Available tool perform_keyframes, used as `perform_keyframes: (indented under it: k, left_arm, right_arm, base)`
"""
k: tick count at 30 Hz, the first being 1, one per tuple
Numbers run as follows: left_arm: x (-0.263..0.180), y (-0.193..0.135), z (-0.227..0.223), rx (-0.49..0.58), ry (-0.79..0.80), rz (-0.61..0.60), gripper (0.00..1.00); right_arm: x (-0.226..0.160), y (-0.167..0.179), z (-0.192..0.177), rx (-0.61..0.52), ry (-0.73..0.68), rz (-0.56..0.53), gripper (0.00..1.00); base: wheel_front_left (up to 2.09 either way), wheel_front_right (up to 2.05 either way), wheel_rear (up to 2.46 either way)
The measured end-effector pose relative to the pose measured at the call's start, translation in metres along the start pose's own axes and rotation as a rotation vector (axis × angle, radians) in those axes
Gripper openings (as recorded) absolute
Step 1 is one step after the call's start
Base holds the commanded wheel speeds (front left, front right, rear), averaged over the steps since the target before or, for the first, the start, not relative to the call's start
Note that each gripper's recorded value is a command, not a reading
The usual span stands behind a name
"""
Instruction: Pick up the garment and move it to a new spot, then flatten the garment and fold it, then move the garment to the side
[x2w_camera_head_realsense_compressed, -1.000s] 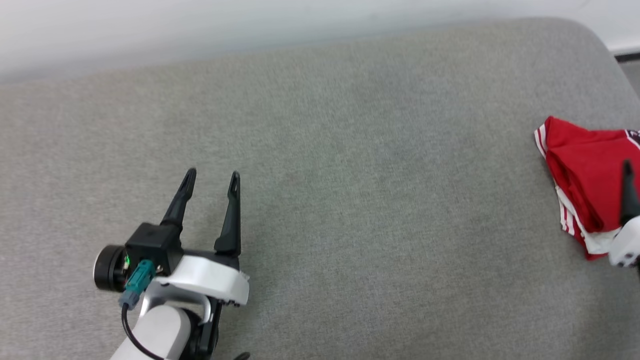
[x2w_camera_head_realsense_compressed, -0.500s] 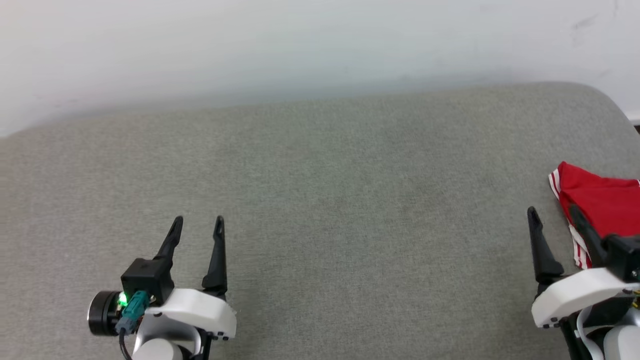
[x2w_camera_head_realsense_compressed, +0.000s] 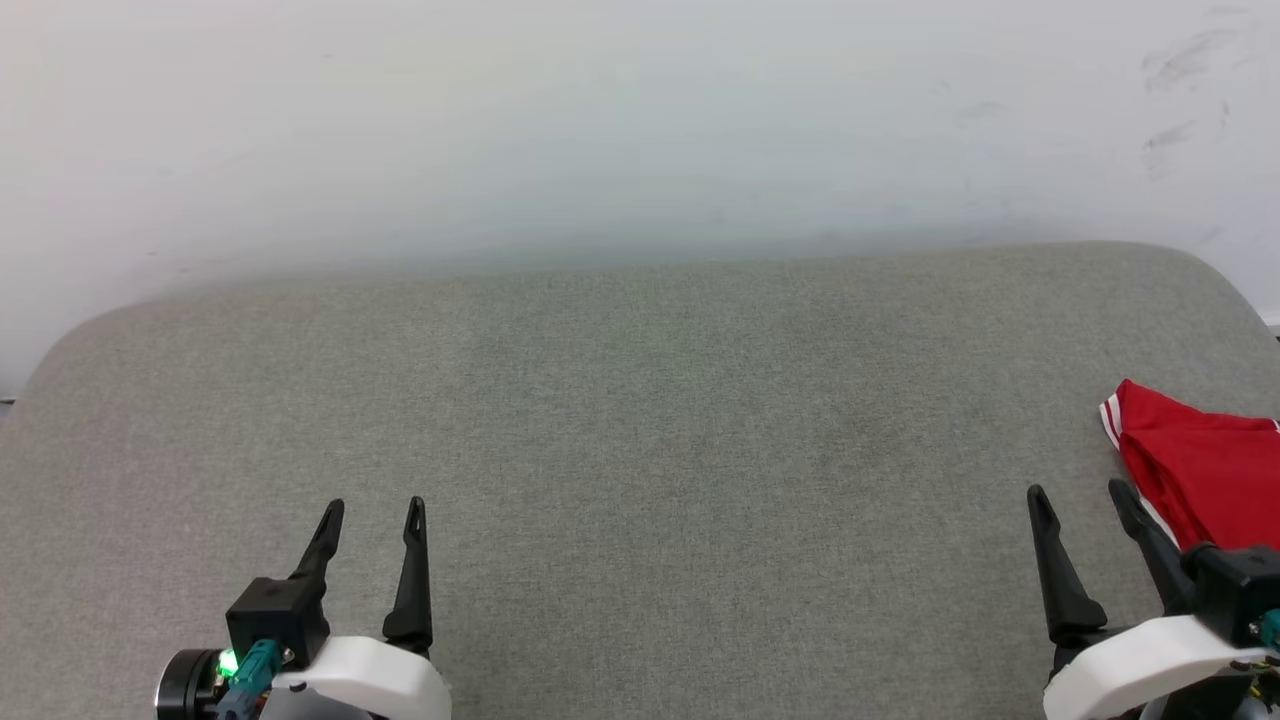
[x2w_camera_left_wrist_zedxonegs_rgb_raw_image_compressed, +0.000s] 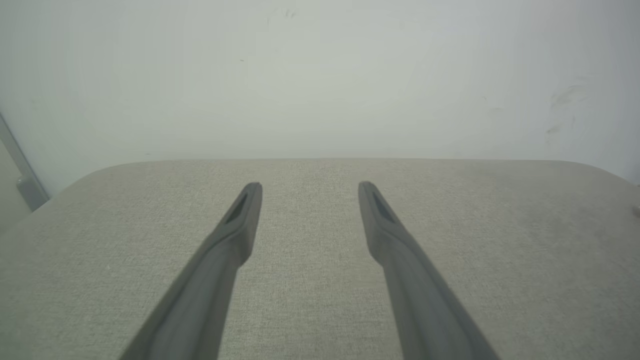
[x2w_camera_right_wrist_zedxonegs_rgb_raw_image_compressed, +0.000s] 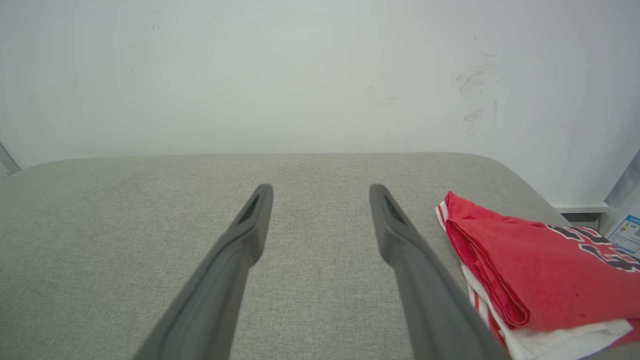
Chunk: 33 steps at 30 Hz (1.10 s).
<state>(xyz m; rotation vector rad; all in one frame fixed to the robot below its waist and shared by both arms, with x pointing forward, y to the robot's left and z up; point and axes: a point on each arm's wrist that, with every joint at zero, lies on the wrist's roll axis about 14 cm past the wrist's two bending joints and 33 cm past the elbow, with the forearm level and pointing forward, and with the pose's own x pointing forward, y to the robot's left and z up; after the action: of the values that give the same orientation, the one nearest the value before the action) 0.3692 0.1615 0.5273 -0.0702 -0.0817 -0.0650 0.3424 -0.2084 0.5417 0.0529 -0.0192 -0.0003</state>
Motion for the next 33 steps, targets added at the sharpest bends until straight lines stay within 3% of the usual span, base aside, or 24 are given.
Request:
perform_keyframes:
  k: [26,27,33]
  left_arm:
    - [-0.004,0.002,-0.005,0.003,0.014,0.005,1.0]
    - [-0.005,0.002,-0.007,0.001,0.02,0.004,0.0]
    - [-0.011,0.001,-0.025,-0.072,0.09,0.025,0.0]
  right_arm:
    - [-0.003,0.008,-0.002,0.014,0.002,0.019,1.0]
    - [-0.003,0.008,-0.003,0.015,0.007,0.018,0.0]
    - [-0.005,0.007,-0.02,0.085,0.058,0.013,0.0]
  base:
    - [0.0,0.0,0.0]
    - [0.0,0.0,0.0]
    - [0.0,0.0,0.0]
